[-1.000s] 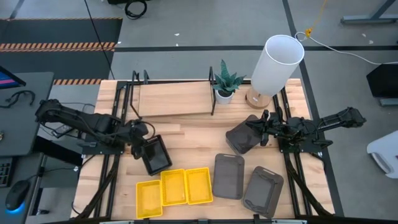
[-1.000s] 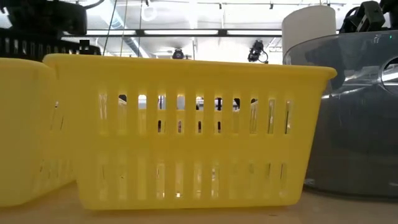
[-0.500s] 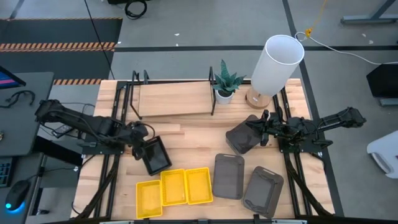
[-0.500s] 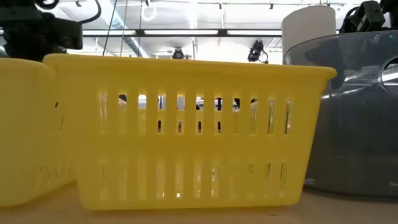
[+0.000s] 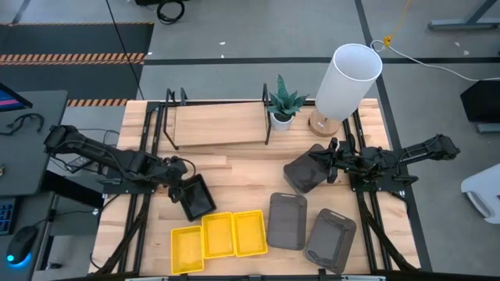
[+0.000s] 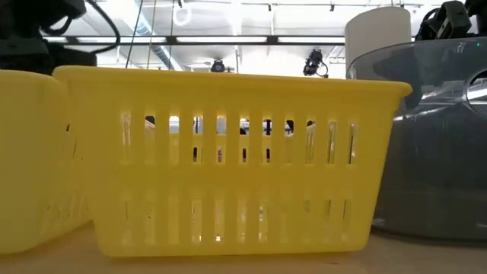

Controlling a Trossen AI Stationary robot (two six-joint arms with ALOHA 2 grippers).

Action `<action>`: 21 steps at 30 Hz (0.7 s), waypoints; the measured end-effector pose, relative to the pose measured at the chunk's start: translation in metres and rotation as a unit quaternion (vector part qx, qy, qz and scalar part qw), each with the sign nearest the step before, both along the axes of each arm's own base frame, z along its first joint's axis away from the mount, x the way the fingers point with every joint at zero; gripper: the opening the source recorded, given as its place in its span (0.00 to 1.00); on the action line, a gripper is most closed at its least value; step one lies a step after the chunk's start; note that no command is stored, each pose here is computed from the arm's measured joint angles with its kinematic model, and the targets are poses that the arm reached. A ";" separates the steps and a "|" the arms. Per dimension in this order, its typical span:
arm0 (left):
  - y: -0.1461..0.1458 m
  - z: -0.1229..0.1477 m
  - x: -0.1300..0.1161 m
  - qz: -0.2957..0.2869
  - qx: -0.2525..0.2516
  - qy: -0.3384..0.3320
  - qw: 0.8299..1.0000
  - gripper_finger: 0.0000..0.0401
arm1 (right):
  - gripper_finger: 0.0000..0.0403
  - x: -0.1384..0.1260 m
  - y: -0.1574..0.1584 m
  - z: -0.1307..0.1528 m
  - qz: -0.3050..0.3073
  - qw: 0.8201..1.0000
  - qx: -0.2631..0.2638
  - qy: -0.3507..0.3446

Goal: Stack baskets on shelf by color
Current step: Stack the right black bin on the black bin

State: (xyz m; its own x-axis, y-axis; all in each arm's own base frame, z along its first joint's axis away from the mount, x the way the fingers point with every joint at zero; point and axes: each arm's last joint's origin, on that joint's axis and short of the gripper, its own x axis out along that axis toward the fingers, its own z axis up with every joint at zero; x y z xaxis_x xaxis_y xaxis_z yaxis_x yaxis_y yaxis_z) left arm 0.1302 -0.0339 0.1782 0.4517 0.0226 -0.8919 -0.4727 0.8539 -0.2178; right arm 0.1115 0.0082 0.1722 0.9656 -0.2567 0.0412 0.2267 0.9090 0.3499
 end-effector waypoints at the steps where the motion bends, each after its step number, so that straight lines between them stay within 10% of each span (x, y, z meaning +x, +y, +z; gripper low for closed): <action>1: 0.000 -0.001 0.000 0.001 -0.002 -0.001 1.000 0.05 | 0.05 0.000 0.000 0.000 0.000 1.000 0.000 0.000; 13: 0.001 -0.001 0.000 -0.002 0.006 0.002 1.000 0.50 | 0.05 0.000 0.000 0.000 0.000 1.000 0.000 0.000; 21: -0.001 0.019 0.006 -0.033 0.025 -0.021 0.999 0.53 | 0.05 0.000 0.000 0.000 0.000 1.000 0.000 0.000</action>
State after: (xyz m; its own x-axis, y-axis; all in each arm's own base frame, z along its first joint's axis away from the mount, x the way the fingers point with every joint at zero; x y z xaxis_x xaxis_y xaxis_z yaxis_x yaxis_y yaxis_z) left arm 0.1358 -0.0345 0.1969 0.4908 0.0355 -0.8705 -0.4055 0.8937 -0.1922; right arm 0.1115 0.0082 0.1723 0.9657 -0.2565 0.0415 0.2264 0.9090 0.3500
